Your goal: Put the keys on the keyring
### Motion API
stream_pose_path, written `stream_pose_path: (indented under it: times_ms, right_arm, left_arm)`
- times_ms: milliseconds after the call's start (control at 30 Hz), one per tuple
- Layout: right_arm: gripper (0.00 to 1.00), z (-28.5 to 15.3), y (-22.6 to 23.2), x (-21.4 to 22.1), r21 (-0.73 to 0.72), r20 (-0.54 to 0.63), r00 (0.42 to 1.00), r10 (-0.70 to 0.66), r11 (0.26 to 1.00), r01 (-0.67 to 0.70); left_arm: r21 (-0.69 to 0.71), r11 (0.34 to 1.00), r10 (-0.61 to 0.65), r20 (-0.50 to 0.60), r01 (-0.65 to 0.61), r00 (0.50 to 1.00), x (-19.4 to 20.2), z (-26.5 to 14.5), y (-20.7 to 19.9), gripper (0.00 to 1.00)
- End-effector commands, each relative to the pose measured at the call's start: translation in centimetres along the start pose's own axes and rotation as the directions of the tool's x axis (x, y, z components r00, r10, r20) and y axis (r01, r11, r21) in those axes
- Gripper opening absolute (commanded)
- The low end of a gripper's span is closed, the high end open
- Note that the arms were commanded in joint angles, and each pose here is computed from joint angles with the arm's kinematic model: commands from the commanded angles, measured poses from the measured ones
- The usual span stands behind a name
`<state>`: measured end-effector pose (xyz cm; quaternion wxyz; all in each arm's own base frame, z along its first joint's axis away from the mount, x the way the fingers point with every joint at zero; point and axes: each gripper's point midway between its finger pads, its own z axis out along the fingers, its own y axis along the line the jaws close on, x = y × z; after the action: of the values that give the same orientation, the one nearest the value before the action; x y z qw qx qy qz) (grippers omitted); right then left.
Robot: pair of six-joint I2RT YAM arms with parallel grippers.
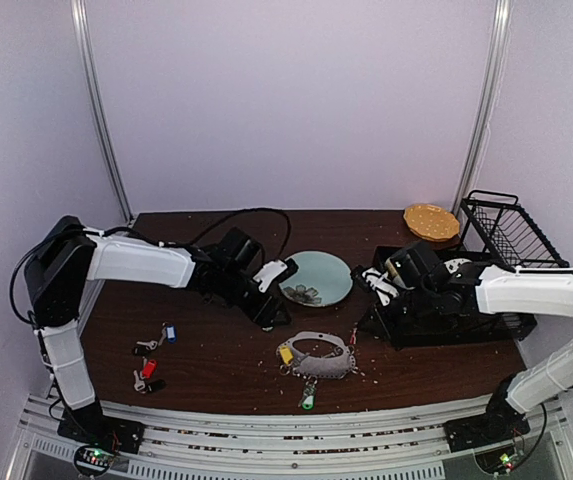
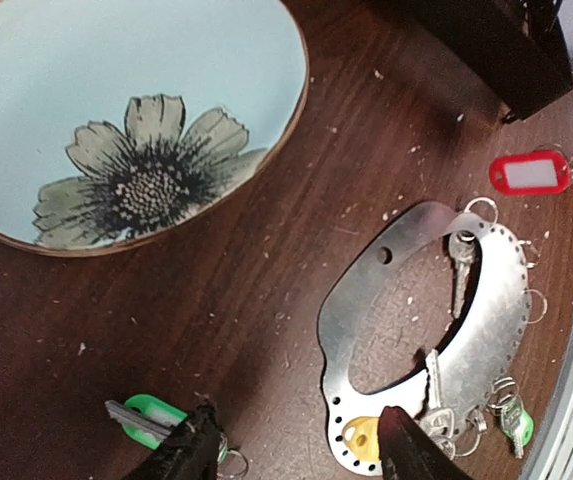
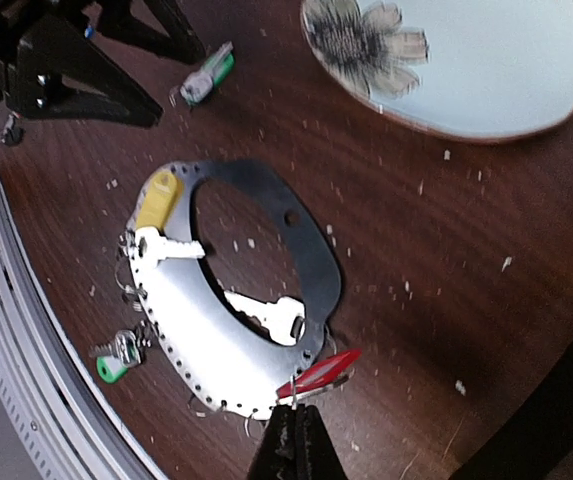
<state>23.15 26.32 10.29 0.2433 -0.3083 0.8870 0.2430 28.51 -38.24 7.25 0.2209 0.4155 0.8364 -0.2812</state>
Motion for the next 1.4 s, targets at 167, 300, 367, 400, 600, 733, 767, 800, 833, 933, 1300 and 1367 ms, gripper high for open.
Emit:
stream_pose_path:
  times_ms: [167,300,367,400,600,733,767,800,833,933,1300,1367]
  right_arm:
    - [0.00,-0.1,1.2,5.4,-0.039,-0.257,0.950,0.179,0.980,-0.196]
    - [0.00,1.4,1.2,7.4,-0.041,-0.311,0.916,0.254,0.959,-0.280]
    - [0.00,2.7,0.9,7.7,-0.039,-0.304,0.912,0.274,0.953,-0.299]
    - [0.00,3.2,0.6,7.5,-0.033,-0.294,0.916,0.274,0.954,-0.297]
    - [0.00,5.5,0.2,2.5,-0.052,-0.193,0.961,0.199,0.976,-0.212]
    - [0.00,7.7,0.1,-0.1,-0.073,-0.171,0.975,0.139,0.986,-0.153]
    - [0.00,8.2,0.2,-0.7,-0.085,-0.169,0.977,0.127,0.986,-0.143]
    - [0.00,8.8,0.4,-1.3,-0.105,-0.163,0.980,0.116,0.985,-0.134]
    - [0.00,9.1,0.7,-2.1,-0.126,-0.154,0.983,0.105,0.984,-0.125]
    - [0.00,9.3,1.5,-4.0,-0.174,-0.128,0.989,0.073,0.980,-0.095]
    - [0.00,3.4,-1.1,-3.1,-0.113,-0.074,0.990,0.123,0.985,-0.131]
    - [0.00,3.1,-1.1,-3.0,-0.107,-0.073,0.990,0.122,0.986,-0.129]
  left_arm:
    - [0.053,0.996,0.069,-0.014,-0.068,0.998,-1.0,3.6,-0.3,0.58]
    - [0.082,0.983,0.169,-0.045,-0.165,0.985,-0.8,4.7,-1.7,0.57]
    - [0.088,0.980,0.186,-0.066,-0.180,0.980,-0.4,5.0,-1.8,0.56]
    - [0.087,0.980,0.187,-0.077,-0.181,0.979,-0.1,5.1,-1.7,0.55]
    - [0.039,0.982,0.185,-0.054,-0.183,0.981,0.9,3.3,-0.8,0.54]
    - [0.023,0.979,0.203,-0.027,-0.203,0.979,1.8,1.1,-0.4,0.52]
    - [0.022,0.977,0.213,-0.020,-0.212,0.977,1.9,0.5,-0.6,0.51]
    - [0.033,0.974,0.223,-0.007,-0.223,0.975,2.1,0.0,-1.0,0.48]
    - [0.061,0.969,0.238,0.015,-0.238,0.971,2.0,-0.5,-1.7,0.47]
    - [0.139,0.947,0.284,0.063,-0.291,0.957,1.7,-1.6,-3.6,0.43]
    - [0.198,0.681,0.676,0.201,-0.705,0.709,3.9,-2.3,-8.7,0.25]
    - [0.248,0.637,0.720,0.148,-0.730,0.678,5.6,-1.3,-9.2,0.26]
